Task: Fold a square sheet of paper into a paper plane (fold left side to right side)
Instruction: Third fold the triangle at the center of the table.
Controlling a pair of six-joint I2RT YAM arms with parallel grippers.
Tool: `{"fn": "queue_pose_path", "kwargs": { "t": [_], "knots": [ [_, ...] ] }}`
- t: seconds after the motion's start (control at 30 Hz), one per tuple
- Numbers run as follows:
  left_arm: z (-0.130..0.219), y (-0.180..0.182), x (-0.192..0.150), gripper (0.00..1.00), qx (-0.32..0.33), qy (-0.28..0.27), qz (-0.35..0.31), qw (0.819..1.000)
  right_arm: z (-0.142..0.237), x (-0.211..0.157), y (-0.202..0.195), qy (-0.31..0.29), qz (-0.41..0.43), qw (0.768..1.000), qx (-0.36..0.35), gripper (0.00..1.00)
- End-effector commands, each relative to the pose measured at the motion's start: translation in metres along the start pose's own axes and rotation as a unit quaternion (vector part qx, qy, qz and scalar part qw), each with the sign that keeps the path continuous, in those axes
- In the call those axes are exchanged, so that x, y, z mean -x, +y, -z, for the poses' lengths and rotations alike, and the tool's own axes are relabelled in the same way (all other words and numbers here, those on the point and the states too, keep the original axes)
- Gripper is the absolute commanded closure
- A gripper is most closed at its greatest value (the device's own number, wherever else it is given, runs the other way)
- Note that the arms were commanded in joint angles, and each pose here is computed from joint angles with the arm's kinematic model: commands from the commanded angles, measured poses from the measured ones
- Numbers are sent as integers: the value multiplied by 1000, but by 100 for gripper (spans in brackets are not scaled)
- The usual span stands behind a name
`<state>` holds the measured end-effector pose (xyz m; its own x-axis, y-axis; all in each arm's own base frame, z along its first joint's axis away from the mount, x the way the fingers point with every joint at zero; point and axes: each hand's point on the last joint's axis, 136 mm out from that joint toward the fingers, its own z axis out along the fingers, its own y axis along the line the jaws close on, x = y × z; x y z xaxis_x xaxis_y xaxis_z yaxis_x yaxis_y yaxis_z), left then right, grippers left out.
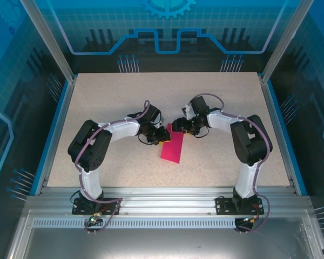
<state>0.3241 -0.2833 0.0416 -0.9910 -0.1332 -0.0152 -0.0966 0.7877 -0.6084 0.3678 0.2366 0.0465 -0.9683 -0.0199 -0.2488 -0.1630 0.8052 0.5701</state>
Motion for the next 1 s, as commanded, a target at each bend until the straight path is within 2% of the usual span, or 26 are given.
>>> {"fn": "queue_pose_path", "kwargs": {
  "t": [0.0,0.17,0.33,0.47,0.63,0.97],
  "knots": [
    [0,0,-8,79,11,2,3,1000,31,4,17,-37,53,998,-10,18],
    [1,-3,-14,88,21,-2,5,1000,65,-24,24,-60,106,992,-17,14],
    [3,-1,-16,91,32,-7,17,999,80,-91,29,-68,192,978,-35,12],
    [3,0,-19,91,37,-6,20,999,80,-137,39,-78,272,958,-46,11],
    [5,3,-21,91,45,-8,22,999,68,-168,54,-70,390,913,-92,11],
    [3,4,-23,91,45,-5,21,999,20,-180,92,-52,567,802,-179,12]
  ]
}}
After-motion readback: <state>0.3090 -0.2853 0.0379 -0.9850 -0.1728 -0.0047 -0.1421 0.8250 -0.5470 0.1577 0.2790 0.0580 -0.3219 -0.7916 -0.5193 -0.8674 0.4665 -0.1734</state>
